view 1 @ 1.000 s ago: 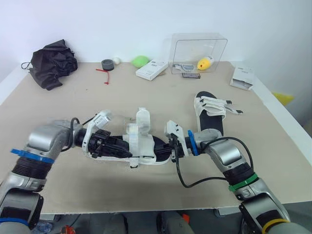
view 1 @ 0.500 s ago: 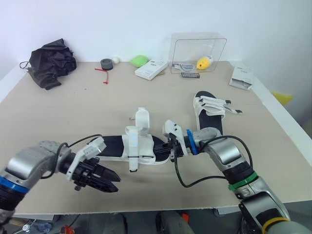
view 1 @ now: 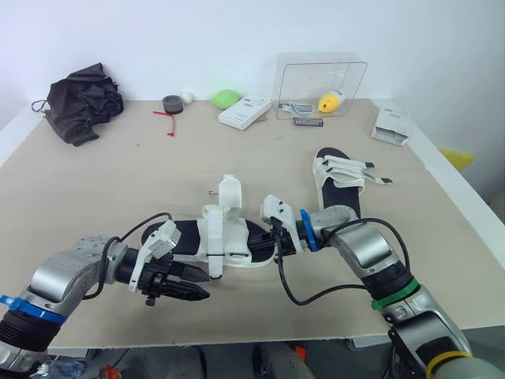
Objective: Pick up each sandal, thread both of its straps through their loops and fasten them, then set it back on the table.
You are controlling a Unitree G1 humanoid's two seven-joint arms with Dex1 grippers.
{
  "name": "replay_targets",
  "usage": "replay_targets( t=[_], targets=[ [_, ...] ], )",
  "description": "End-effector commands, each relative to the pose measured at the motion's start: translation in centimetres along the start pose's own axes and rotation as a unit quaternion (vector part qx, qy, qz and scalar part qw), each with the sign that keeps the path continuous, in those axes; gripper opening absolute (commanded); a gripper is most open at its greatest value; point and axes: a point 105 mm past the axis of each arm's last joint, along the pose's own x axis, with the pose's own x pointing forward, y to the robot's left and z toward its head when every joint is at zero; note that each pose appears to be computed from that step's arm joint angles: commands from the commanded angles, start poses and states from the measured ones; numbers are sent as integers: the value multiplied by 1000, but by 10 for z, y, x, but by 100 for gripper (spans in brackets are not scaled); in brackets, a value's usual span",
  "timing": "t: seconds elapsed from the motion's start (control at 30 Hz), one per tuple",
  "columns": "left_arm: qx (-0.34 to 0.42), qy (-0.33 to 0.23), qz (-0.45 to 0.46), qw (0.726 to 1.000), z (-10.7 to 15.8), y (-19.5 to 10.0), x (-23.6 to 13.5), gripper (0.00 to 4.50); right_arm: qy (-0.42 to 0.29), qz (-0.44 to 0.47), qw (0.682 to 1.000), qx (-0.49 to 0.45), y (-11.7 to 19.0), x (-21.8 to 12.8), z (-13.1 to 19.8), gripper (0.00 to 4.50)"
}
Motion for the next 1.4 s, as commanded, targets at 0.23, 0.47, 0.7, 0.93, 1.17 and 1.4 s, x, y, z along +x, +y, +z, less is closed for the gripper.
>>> replay_targets(
  t=[0.23, 0.47, 0.7, 0.93, 1.17, 1.4],
  targets=[
    [73, -59, 116, 989, 12, 25, -2, 211, 59, -1, 997, 51, 4, 6, -40, 0],
    [75, -80, 97, 989, 11, 19, 27, 211, 55, -2, 997, 50, 4, 6, -38, 0],
    [47, -88, 53, 994, 10, 6, 44, 211, 52, -4, 997, 52, 4, 5, -38, 0],
    [9, -66, 4, 998, 7, -10, 30, 4, 49, -5, 997, 52, 4, 5, -37, 0],
    [-64, 2, -102, 993, 1, -52, 12, 4, 44, -2, 998, 50, 3, 6, -35, 0],
    [-102, -32, -139, 984, 35, -60, 10, 4, 45, -2, 998, 49, 1, 7, -35, 0]
  ],
)
